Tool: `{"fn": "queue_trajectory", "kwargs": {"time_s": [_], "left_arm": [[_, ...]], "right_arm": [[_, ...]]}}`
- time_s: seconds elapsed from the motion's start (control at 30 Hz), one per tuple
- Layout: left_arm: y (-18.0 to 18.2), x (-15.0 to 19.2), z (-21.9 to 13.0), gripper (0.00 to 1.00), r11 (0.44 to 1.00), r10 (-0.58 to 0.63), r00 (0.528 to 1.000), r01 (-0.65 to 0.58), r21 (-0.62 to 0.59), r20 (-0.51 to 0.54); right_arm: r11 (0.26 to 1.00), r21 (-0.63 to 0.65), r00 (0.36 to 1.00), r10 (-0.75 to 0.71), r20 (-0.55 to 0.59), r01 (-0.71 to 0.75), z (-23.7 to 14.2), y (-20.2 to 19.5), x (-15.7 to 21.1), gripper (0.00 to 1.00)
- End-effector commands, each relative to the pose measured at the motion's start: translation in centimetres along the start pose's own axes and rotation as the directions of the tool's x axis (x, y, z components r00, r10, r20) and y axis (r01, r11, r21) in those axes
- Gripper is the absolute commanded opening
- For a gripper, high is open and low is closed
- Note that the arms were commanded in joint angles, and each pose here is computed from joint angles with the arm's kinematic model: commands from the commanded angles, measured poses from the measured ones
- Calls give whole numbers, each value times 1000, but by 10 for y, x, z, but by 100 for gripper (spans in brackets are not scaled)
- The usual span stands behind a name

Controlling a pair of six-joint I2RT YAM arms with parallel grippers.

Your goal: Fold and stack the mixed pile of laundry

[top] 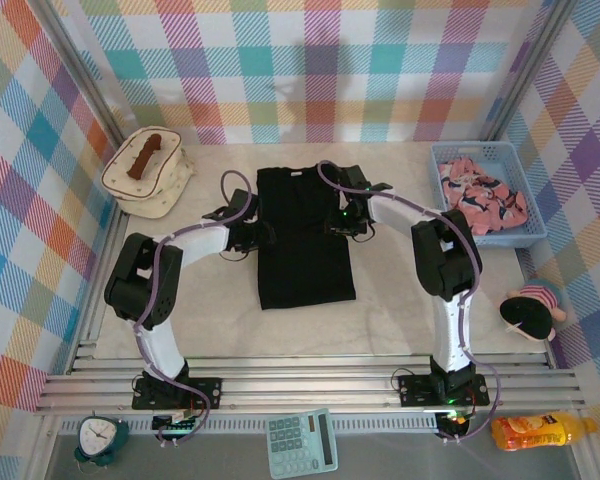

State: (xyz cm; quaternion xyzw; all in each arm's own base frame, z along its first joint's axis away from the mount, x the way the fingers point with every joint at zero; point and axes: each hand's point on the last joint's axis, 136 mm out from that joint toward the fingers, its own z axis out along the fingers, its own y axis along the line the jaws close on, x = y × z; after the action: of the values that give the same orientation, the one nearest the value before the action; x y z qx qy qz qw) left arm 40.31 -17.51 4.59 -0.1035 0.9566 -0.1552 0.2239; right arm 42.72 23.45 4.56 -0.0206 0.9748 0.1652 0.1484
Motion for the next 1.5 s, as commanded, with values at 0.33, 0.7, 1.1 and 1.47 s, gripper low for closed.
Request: {"fn": "queue_trajectory", "kwargs": {"time_s": [0.33,0.7,1.1,1.47], "left_arm": [[-13,-23,-19,19,999,30,998,-31,27,51],[-43,-33,-45,23,985,95,993,-103,136,66],[13,-25,7,47,993,27,1000,-28,-114,-11],[-30,-5,-69,56,995,-31,997,24,93,74]], "right_arm": [[999,46,999,2,49,-4,-9,-7,-14,0],[997,53,988,49,145,-57,-58,-22,-11,0],[997,32,992,64,111,-68,-19,-27,-46,47],[995,-63,994,88,59,-84,-60,-16,26,39]]}}
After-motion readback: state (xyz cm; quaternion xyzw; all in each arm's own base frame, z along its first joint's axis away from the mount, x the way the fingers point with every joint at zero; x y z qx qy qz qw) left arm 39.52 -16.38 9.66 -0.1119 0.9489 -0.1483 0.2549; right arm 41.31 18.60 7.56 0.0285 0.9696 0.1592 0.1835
